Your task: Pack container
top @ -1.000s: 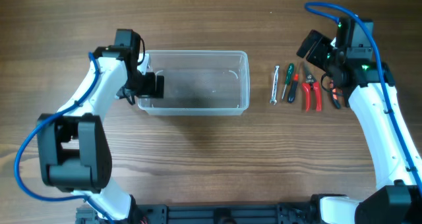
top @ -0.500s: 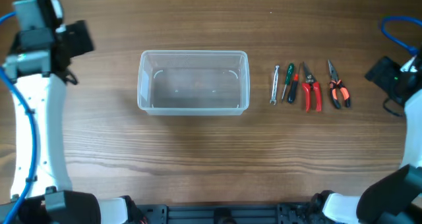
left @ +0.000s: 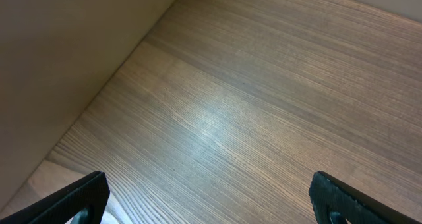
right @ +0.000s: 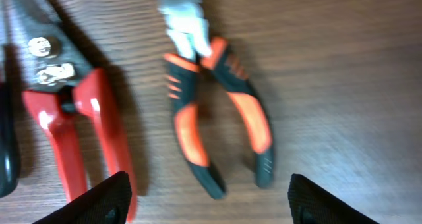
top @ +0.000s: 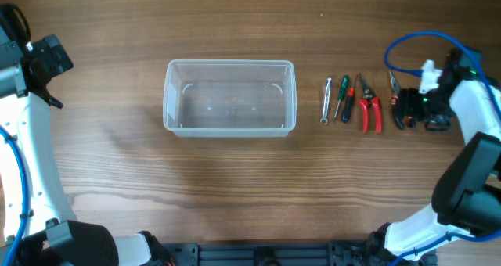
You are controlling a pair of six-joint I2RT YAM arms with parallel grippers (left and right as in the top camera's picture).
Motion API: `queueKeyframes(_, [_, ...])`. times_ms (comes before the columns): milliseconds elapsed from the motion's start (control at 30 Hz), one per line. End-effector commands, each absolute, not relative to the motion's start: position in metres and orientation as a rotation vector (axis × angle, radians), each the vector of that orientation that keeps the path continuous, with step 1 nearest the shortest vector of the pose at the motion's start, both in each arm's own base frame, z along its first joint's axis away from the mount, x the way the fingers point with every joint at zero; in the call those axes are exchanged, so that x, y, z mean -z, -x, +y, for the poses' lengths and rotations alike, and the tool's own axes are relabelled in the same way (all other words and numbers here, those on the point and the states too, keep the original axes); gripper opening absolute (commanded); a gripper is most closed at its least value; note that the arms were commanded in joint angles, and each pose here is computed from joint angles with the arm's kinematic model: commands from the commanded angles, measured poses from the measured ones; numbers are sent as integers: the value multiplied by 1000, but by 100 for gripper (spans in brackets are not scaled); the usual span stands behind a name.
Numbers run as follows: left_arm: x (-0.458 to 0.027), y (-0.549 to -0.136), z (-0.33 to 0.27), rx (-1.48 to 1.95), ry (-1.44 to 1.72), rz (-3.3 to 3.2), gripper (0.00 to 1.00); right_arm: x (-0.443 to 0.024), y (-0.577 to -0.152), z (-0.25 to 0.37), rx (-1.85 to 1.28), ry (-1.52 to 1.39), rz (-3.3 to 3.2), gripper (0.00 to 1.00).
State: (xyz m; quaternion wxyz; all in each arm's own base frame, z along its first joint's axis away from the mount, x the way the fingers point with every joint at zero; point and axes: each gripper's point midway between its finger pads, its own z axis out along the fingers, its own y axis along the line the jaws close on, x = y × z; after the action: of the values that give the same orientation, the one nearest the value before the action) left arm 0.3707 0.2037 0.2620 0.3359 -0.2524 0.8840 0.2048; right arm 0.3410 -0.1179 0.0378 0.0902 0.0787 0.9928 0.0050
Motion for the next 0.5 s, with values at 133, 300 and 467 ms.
queueKeyframes(133, [-263, -370, 208, -551, 668, 2302, 100, -10, -343, -106, -50, -68, 3022, 59])
queueKeyframes(300, [-263, -370, 208, -551, 668, 2302, 100, 5, -341, -101, -72, -59, 3062, 49])
queueKeyframes(467, [-263, -370, 208, -551, 668, 2302, 100, 19, -339, -97, -88, -85, 3090, 34])
